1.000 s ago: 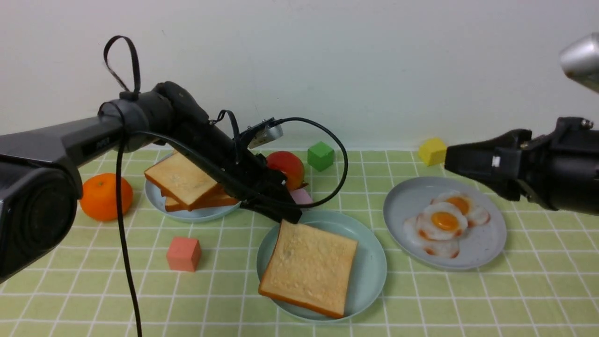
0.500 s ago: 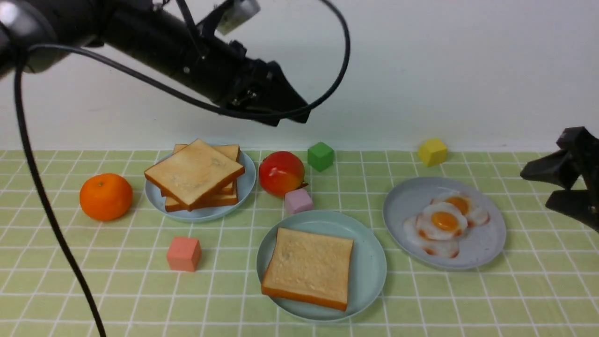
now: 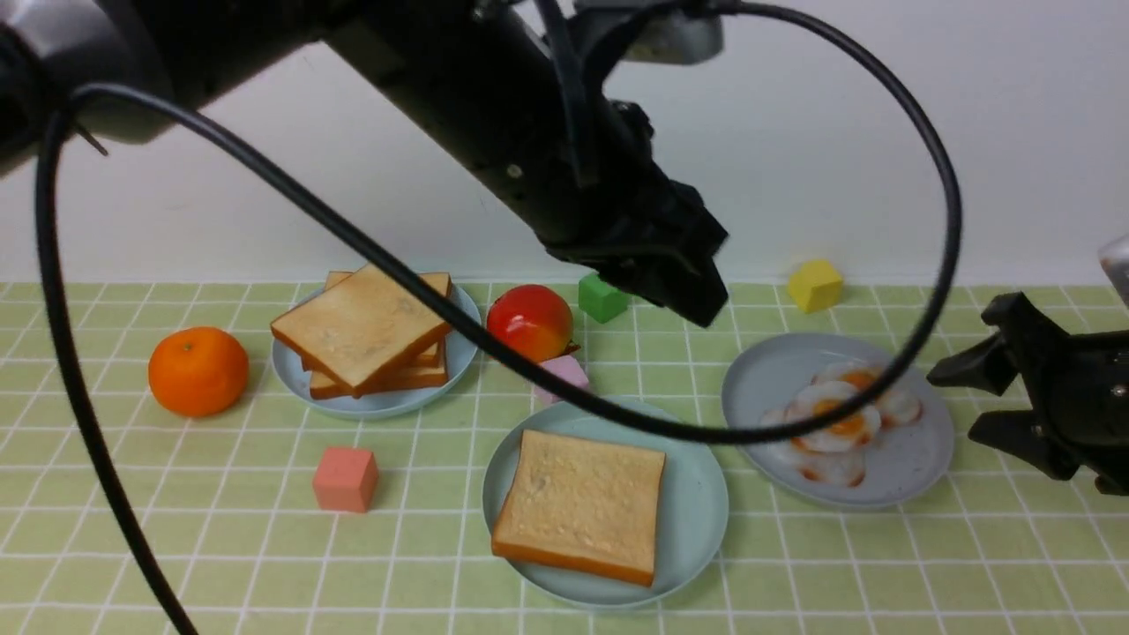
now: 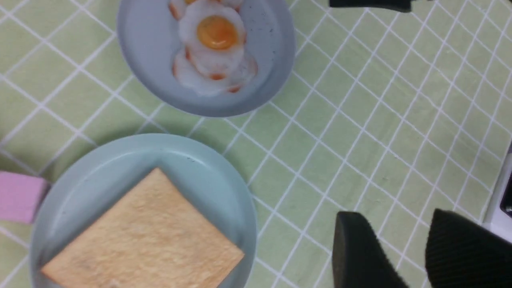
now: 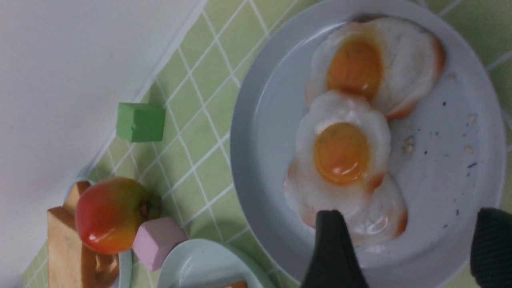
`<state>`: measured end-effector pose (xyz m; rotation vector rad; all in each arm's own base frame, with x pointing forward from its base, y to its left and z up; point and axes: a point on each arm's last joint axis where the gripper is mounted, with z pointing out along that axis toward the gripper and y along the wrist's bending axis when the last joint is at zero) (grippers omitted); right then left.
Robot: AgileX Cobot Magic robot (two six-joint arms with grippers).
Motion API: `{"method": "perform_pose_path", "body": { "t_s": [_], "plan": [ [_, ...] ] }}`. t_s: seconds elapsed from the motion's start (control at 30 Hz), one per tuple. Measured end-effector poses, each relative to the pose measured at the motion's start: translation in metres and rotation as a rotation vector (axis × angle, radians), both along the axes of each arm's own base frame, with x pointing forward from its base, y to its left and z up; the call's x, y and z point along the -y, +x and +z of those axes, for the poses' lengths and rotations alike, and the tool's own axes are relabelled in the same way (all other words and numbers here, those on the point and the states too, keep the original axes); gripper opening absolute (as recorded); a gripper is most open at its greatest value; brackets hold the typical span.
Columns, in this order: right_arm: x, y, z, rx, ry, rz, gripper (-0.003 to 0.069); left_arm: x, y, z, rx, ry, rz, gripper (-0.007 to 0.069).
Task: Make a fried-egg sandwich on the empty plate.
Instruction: Use the right arm to grab a fried egg
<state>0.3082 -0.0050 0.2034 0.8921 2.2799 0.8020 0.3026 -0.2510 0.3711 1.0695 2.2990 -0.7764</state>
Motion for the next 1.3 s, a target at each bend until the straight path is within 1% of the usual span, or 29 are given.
{"method": "perform_pose_path", "body": {
  "t_s": [0.07, 0.1, 0.13, 0.27, 0.33, 0.43, 0.63, 0.93, 1.03, 1.13, 1.17, 1.3],
  "plan": [
    [0.001, 0.005, -0.012, -0.017, 0.003, 0.001, 0.0460, 0.005, -0.001, -0.007, -0.020, -0.007, 0.012, 0.0214],
    [0.001, 0.006, -0.015, -0.021, 0.004, -0.001, 0.0460, 0.006, -0.001, -0.008, -0.022, -0.006, 0.013, 0.0209],
    [0.001, 0.010, -0.024, -0.034, 0.022, -0.010, 0.0460, 0.006, 0.001, -0.011, -0.034, -0.011, 0.035, 0.0190],
    [0.000, 0.017, -0.040, -0.053, 0.089, -0.046, 0.0460, 0.006, 0.003, -0.012, -0.040, -0.012, 0.053, 0.0169],
    [-0.002, 0.022, -0.050, -0.044, 0.126, -0.043, 0.0460, 0.006, 0.003, -0.012, -0.041, -0.013, 0.055, 0.0160],
    [-0.003, 0.027, -0.061, -0.041, 0.121, -0.002, 0.0460, 0.007, 0.003, -0.012, -0.042, -0.015, 0.056, 0.0160],
    [-0.004, 0.041, -0.074, -0.052, 0.147, 0.020, 0.0460, 0.007, 0.003, -0.012, -0.043, -0.016, 0.058, 0.0160],
    [-0.003, 0.053, -0.076, -0.038, 0.150, 0.024, 0.0455, 0.006, 0.002, -0.012, -0.045, -0.014, 0.056, 0.0162],
    [-0.003, 0.054, -0.079, -0.043, 0.165, 0.026, 0.0424, 0.006, 0.002, -0.012, -0.045, -0.014, 0.056, 0.0164],
    [-0.004, 0.055, -0.086, -0.062, 0.197, 0.012, 0.0356, 0.006, 0.003, -0.012, -0.042, -0.010, 0.057, 0.0165],
    [-0.004, 0.055, -0.086, -0.062, 0.199, 0.012, 0.0350, 0.006, 0.003, -0.012, -0.041, -0.009, 0.056, 0.0165],
    [-0.005, 0.056, -0.093, -0.079, 0.224, 0.017, 0.0192, 0.005, 0.004, -0.013, -0.030, 0.006, 0.058, 0.0165]
  ]
}}
